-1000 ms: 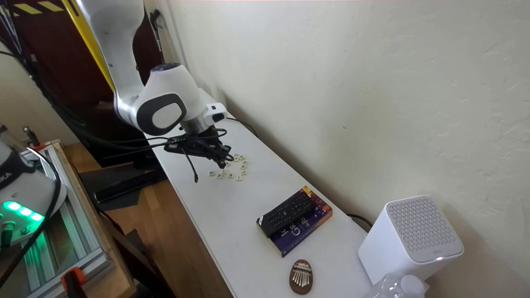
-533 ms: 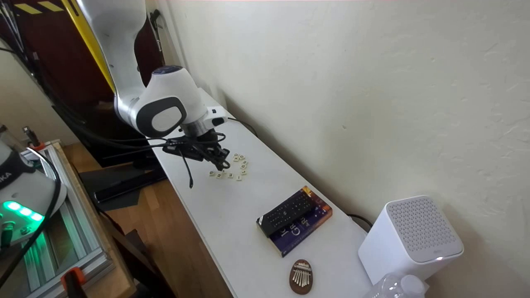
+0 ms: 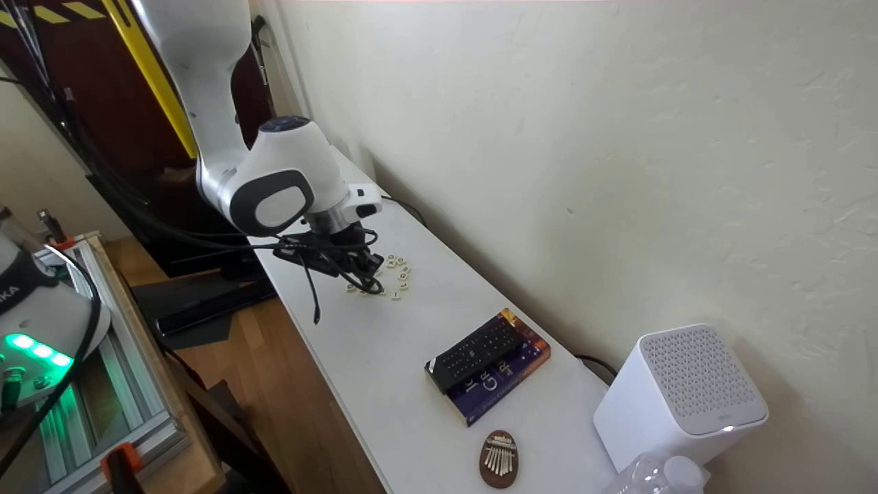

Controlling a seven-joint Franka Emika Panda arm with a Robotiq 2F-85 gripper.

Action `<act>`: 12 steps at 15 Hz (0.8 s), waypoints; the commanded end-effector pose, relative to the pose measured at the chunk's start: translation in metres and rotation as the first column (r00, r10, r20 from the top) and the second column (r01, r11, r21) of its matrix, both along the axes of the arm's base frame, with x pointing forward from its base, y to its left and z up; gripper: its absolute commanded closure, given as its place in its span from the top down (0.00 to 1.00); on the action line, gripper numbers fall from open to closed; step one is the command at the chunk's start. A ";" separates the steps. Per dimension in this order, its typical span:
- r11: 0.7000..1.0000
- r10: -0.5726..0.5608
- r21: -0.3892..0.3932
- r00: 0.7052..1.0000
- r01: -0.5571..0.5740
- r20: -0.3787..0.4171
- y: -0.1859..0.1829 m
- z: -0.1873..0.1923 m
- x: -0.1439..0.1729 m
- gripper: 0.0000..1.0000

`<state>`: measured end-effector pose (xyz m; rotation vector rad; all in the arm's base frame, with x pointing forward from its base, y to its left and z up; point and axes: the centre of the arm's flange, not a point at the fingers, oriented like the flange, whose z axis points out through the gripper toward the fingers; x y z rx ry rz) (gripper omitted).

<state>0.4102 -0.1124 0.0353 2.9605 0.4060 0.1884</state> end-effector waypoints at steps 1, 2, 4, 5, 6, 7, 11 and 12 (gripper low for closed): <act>0.999 -0.034 0.015 0.999 0.034 -0.012 -0.010 -0.012 0.010 0.00; 0.999 -0.043 0.015 0.999 0.043 -0.016 -0.014 -0.015 0.012 0.00; 0.998 -0.054 0.011 0.998 0.054 -0.020 -0.018 -0.015 0.015 0.00; 0.998 -0.060 0.008 0.998 0.060 -0.024 -0.021 -0.016 0.016 0.00; 0.998 -0.067 0.005 0.997 0.067 -0.027 -0.024 -0.016 0.017 0.00; 0.997 -0.071 0.002 0.997 0.071 -0.033 -0.027 -0.017 0.018 0.00; 0.995 -0.095 -0.012 0.995 0.094 -0.041 -0.038 -0.015 0.019 0.00; 0.996 -0.095 -0.007 0.995 0.094 -0.034 -0.038 -0.011 0.018 0.00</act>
